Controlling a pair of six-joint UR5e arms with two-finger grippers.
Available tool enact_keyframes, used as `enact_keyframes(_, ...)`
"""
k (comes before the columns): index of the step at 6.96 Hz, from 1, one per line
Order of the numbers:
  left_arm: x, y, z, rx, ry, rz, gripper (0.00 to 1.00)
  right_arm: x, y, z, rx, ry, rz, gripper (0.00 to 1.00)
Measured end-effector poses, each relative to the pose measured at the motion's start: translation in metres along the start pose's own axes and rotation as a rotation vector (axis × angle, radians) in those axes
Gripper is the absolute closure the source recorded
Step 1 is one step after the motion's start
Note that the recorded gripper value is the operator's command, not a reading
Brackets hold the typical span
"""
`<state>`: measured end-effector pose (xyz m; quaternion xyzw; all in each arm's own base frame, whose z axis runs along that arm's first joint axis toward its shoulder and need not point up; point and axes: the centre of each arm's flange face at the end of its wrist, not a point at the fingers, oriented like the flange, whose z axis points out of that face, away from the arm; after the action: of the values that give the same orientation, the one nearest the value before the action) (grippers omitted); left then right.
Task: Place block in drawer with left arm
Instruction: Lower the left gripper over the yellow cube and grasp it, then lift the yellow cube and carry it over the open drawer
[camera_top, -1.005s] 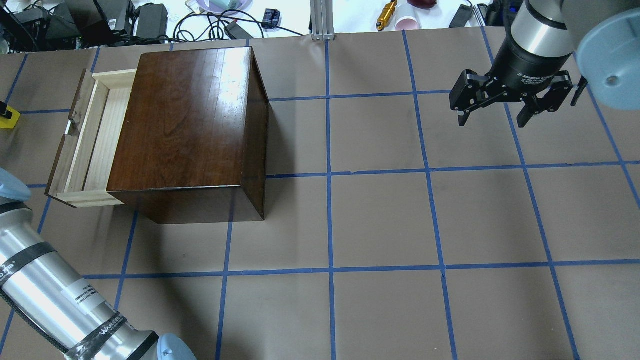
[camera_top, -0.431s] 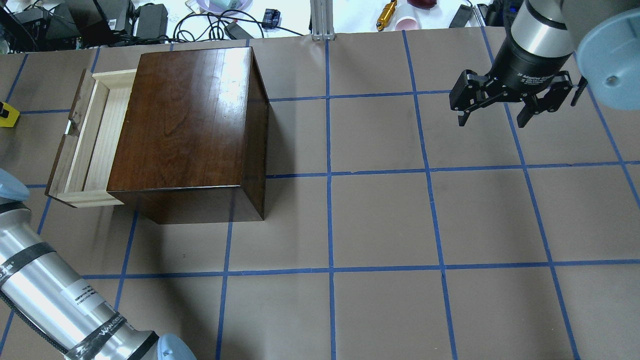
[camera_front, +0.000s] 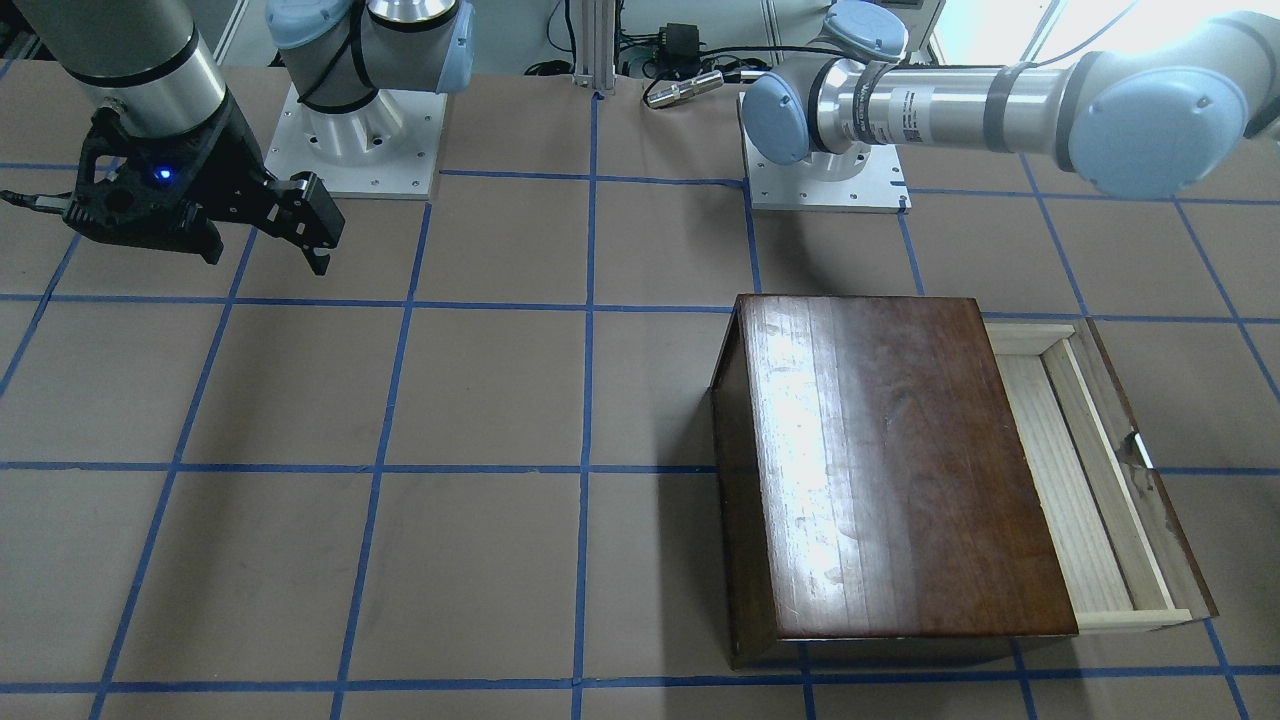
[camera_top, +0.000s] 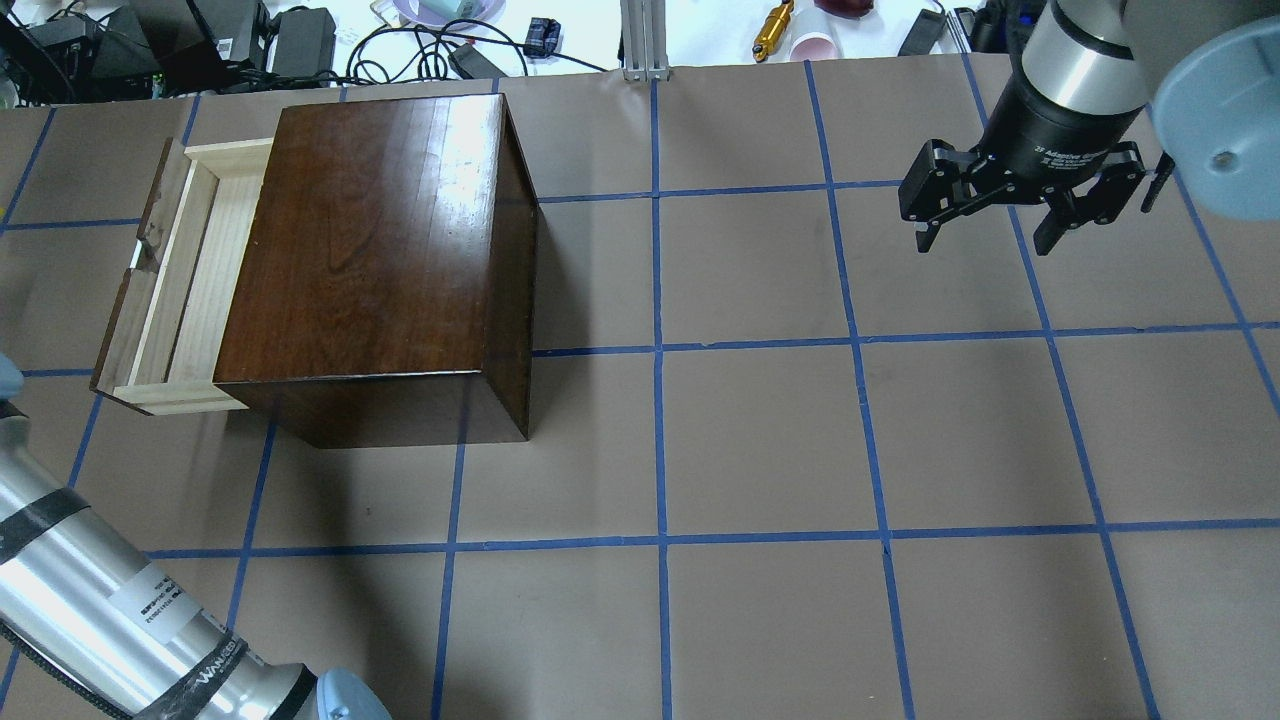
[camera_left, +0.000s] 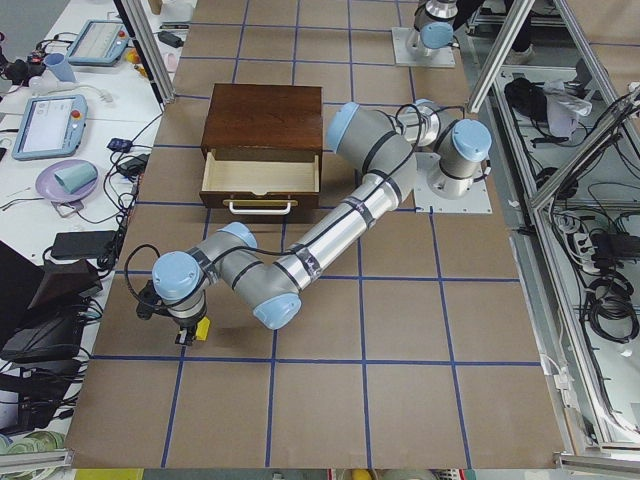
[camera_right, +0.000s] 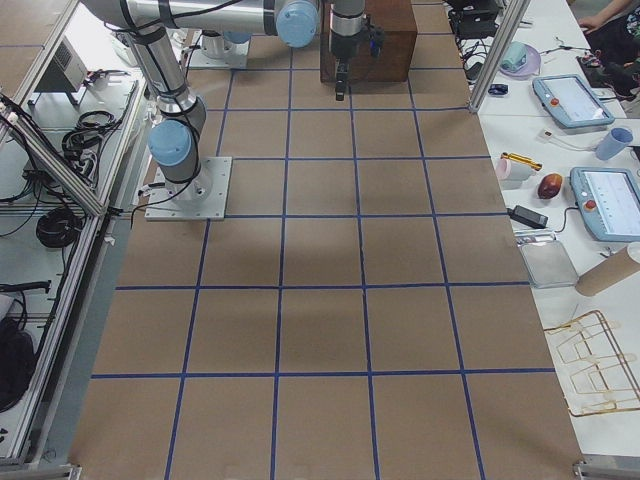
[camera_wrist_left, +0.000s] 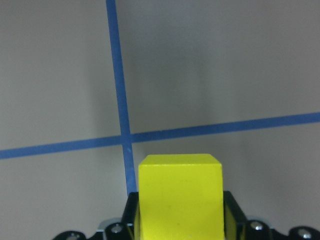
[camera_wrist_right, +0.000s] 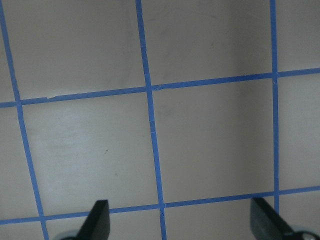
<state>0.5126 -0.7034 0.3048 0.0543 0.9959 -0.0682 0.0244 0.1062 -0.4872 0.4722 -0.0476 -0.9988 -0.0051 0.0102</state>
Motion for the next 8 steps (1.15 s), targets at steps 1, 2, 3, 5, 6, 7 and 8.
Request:
enact_keyframes(1,0.011,0.008,-0.029,-0.029,0.004,0.000,0.62,0.000,0.000,0.000,0.000,0.000,0.000,0.00)
enact_keyframes(2,0.027,0.018,-0.059,-0.052,0.010,0.000,0.62,0.000,0.000,0.000,0.000,0.000,0.000,0.00)
enact_keyframes(3,0.046,0.027,-0.092,-0.070,0.011,0.000,0.63,0.000,0.000,0.000,0.000,0.000,0.000,0.00)
enact_keyframes(5,0.094,0.043,-0.146,-0.097,0.015,-0.007,0.63,0.000,0.000,0.000,0.000,0.000,0.000,0.00)
enact_keyframes(6,0.123,0.045,-0.165,-0.095,0.015,-0.022,0.63,0.000,0.000,0.000,0.000,0.000,0.000,0.00)
enact_keyframes(7,0.157,0.040,-0.180,-0.090,0.016,-0.039,0.63,0.000,0.000,0.000,0.000,0.000,0.000,0.00)
enact_keyframes(8,0.193,0.031,-0.191,-0.084,0.021,-0.060,0.63,0.000,0.000,0.000,0.000,0.000,0.000,0.00)
